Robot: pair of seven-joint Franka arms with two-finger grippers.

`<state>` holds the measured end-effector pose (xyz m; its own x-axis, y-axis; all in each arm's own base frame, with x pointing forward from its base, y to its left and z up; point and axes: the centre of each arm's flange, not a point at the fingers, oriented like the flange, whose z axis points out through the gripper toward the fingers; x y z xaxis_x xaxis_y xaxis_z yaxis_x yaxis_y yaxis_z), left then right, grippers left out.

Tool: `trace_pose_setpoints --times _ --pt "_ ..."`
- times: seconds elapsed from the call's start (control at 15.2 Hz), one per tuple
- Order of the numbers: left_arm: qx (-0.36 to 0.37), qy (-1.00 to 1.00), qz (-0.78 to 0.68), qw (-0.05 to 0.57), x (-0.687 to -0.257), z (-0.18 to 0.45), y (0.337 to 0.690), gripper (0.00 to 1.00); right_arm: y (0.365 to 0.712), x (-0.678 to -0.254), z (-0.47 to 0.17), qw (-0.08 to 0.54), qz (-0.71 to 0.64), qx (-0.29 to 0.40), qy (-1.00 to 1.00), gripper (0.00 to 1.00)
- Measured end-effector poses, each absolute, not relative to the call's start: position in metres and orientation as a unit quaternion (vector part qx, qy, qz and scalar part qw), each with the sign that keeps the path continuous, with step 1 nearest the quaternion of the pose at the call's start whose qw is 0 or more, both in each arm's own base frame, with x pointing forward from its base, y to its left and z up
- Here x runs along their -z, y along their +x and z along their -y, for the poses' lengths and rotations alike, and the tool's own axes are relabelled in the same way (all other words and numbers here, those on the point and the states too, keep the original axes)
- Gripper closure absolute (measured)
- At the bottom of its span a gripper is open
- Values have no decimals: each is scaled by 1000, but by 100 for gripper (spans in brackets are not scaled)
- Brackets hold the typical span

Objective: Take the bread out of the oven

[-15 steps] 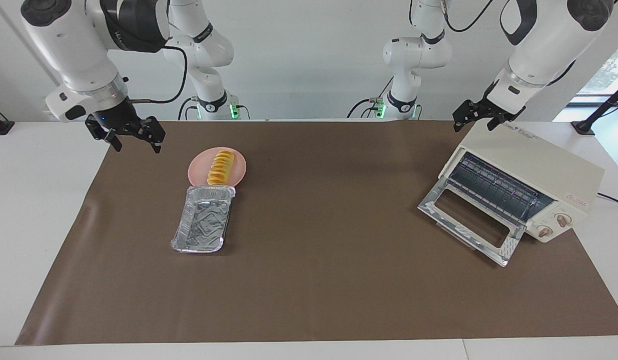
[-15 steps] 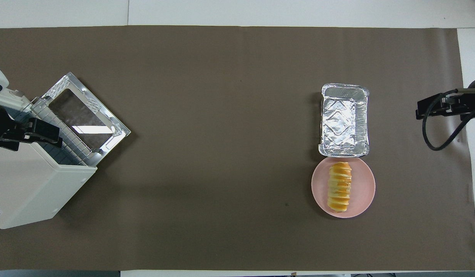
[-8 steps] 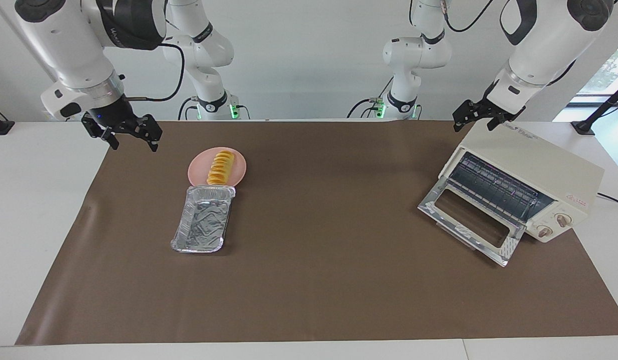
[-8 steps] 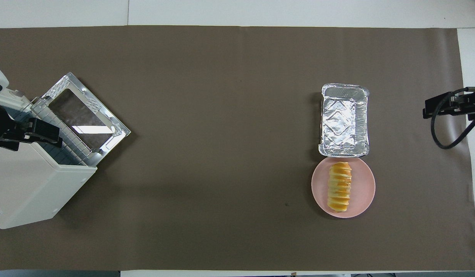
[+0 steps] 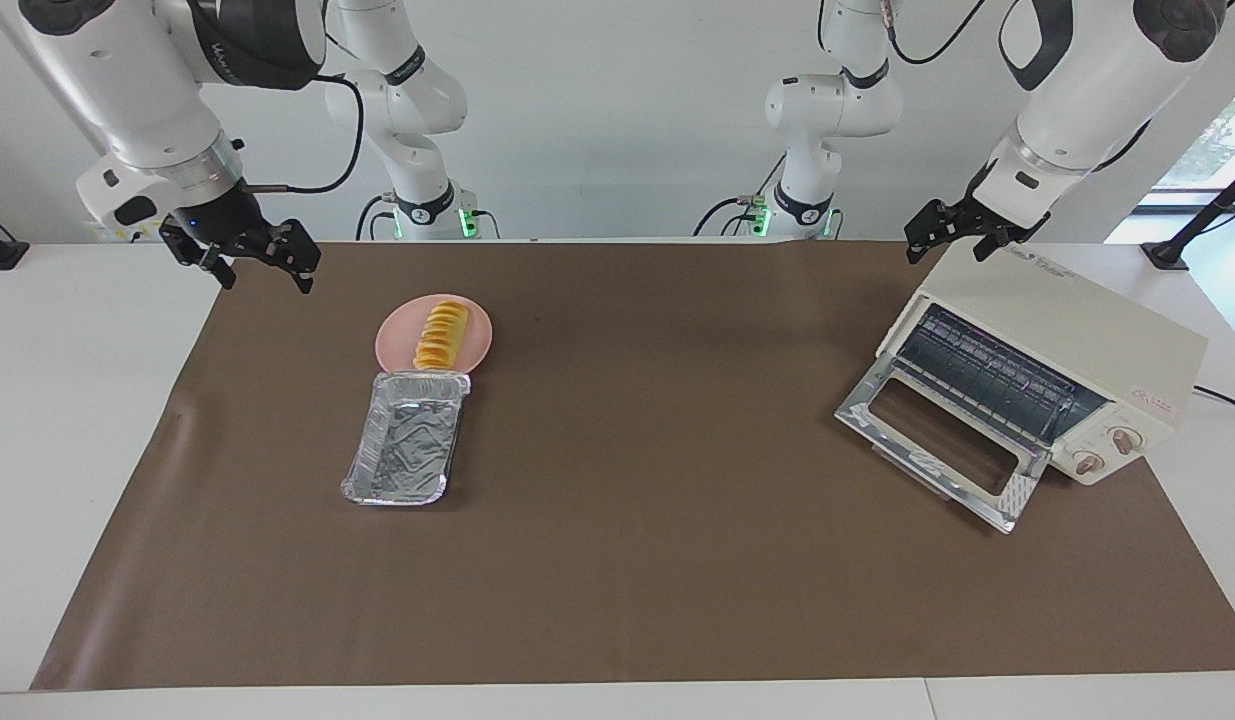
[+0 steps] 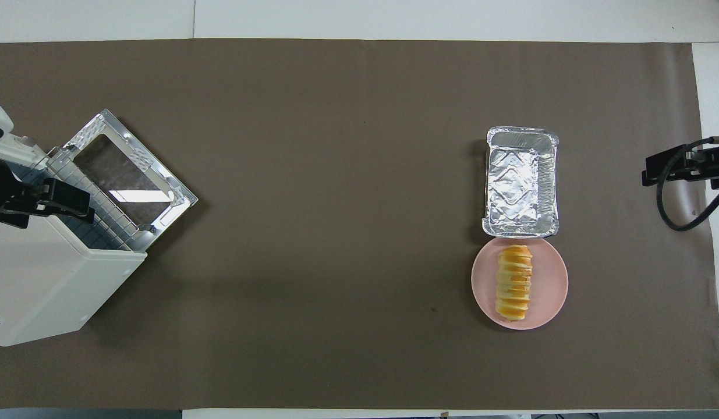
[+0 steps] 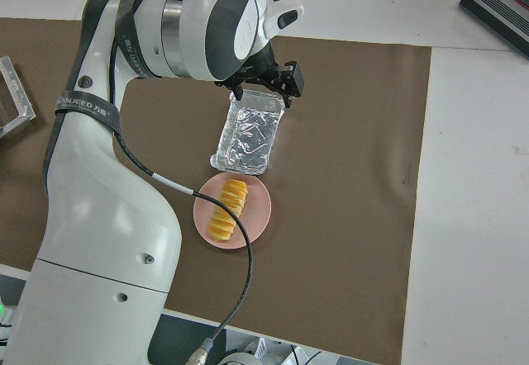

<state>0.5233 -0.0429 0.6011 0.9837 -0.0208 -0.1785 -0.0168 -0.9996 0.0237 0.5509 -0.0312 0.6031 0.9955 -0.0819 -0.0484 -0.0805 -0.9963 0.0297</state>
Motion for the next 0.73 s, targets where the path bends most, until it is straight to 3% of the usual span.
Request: trace_pose_setpoints --times 0.73 --pt "90 996 9 11 -601 43 523 0 549 -602 28 1 40 33 999 0"
